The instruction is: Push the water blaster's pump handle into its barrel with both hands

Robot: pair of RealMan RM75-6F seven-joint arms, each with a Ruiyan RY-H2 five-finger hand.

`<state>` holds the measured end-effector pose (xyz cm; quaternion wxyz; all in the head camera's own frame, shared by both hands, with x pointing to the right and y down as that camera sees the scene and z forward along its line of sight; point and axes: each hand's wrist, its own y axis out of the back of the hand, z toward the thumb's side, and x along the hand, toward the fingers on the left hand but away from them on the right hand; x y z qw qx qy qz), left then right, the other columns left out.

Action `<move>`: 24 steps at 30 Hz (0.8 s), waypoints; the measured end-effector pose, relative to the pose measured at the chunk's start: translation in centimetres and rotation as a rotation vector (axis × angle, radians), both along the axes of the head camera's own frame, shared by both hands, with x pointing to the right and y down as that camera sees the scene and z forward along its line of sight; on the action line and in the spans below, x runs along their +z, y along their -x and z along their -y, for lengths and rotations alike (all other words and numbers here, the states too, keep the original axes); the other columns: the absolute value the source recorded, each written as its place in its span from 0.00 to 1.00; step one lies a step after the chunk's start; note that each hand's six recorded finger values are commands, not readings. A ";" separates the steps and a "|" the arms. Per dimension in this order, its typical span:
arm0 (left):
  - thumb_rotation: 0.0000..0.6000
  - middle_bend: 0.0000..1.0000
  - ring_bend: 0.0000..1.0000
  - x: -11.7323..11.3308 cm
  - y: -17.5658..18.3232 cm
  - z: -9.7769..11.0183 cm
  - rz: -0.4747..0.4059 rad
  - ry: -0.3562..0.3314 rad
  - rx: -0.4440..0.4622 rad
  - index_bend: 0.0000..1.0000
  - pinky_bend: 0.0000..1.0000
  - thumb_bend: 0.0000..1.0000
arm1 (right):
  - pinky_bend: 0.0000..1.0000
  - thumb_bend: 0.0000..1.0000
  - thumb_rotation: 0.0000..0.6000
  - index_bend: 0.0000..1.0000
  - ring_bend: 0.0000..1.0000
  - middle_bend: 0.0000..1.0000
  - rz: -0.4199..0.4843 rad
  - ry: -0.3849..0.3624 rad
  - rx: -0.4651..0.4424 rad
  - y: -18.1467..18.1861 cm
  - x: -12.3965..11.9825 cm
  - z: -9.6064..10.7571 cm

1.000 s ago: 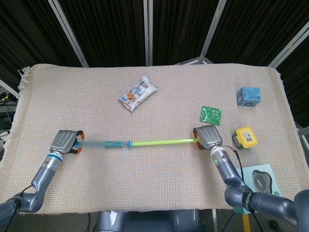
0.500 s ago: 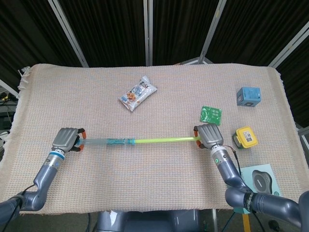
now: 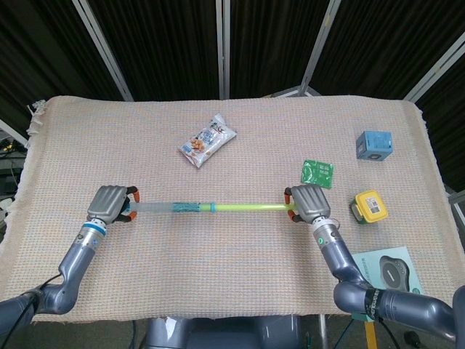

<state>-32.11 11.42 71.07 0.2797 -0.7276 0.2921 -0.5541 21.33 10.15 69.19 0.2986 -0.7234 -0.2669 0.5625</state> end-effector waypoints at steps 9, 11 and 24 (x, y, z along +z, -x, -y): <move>1.00 0.89 0.84 0.4 -4.0 -0.1 -0.043 0.012 0.039 0.84 1.00 0.46 | 1.00 0.47 1.00 0.68 1.00 1.00 0.021 0.014 -0.033 3.1 0.7 -0.2; 1.00 0.89 0.84 0.6 -4.9 -0.2 -0.054 0.018 0.043 0.84 1.00 0.46 | 1.00 0.47 1.00 0.68 1.00 1.00 0.023 0.017 -0.038 3.9 0.9 -0.3; 1.00 0.89 0.84 0.9 -9.0 -0.3 -0.090 0.028 0.066 0.84 1.00 0.46 | 1.00 0.47 1.00 0.68 1.00 1.00 0.044 0.031 -0.039 6.5 2.0 -0.4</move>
